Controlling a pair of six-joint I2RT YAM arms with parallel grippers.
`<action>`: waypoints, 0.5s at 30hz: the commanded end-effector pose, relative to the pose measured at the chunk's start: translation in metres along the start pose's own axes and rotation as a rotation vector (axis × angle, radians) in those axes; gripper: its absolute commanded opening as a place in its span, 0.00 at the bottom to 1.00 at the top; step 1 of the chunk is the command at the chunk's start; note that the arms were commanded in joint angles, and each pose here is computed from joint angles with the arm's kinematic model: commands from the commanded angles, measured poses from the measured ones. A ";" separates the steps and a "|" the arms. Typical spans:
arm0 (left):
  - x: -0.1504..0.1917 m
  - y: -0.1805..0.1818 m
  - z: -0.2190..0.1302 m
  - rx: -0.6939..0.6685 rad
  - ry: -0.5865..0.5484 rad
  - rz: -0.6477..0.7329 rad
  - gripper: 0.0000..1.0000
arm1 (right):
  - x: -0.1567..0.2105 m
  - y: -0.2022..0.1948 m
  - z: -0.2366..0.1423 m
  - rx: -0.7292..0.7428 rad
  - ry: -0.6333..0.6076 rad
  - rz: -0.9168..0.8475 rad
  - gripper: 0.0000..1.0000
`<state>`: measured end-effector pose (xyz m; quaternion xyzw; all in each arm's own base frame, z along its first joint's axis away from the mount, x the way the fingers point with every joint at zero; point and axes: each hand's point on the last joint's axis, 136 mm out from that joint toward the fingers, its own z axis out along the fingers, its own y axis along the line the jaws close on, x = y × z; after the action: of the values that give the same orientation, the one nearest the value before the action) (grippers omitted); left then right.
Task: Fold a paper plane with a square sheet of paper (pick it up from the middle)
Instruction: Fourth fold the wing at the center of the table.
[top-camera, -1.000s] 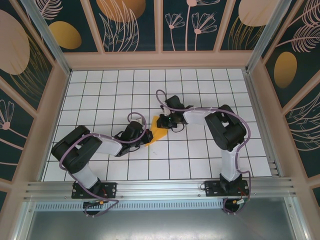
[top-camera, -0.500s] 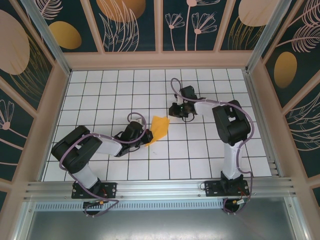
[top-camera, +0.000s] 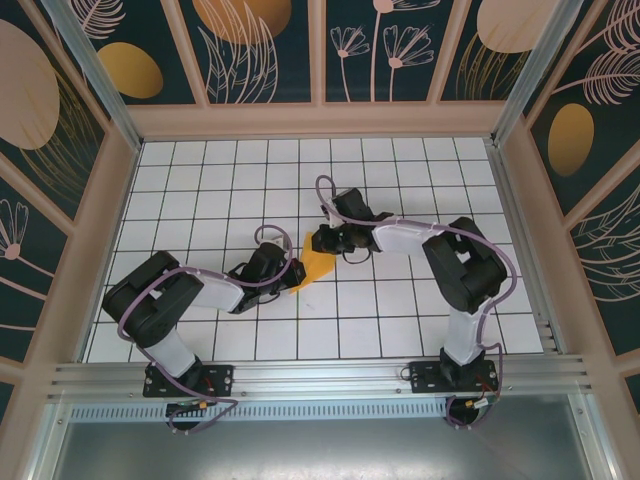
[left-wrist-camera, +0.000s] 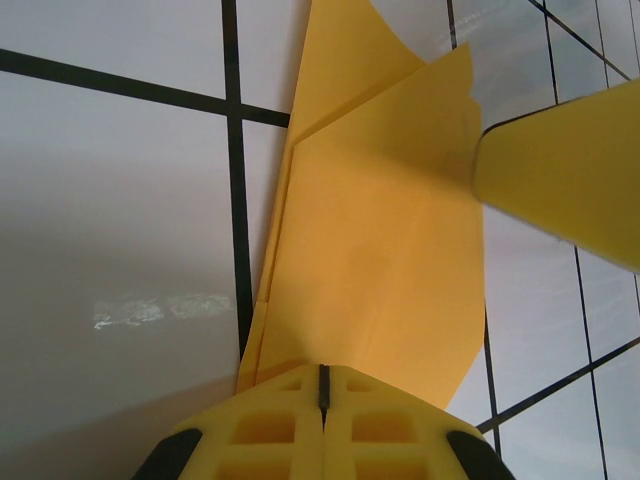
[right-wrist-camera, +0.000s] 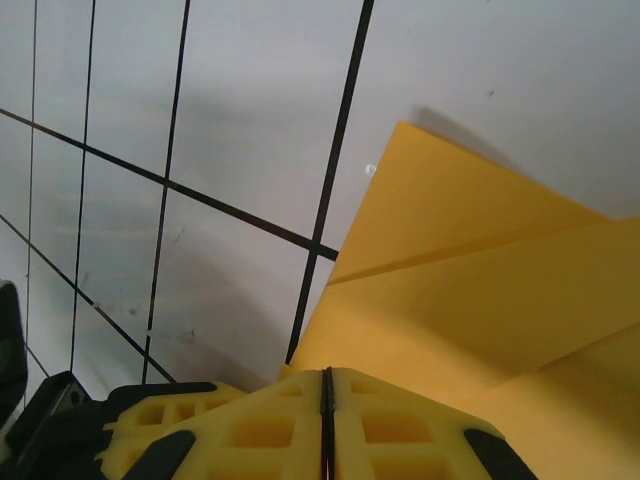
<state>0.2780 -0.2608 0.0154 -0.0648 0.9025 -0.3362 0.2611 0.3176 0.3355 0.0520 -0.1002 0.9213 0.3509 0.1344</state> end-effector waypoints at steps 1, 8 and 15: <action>0.037 0.049 -0.006 -0.175 0.129 -0.016 0.03 | 0.008 -0.009 0.013 -0.008 0.028 0.054 0.11; 0.029 0.037 -0.006 -0.141 0.115 -0.010 0.03 | 0.028 -0.029 0.027 0.024 0.079 0.096 0.11; 0.008 -0.002 -0.007 -0.032 0.085 0.010 0.10 | 0.043 -0.053 0.035 0.108 0.114 0.144 0.10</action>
<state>0.2745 -0.2608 0.0170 -0.0619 0.9097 -0.3292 0.2453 0.3105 0.3329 0.0173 -0.0714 0.9300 0.3478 0.0954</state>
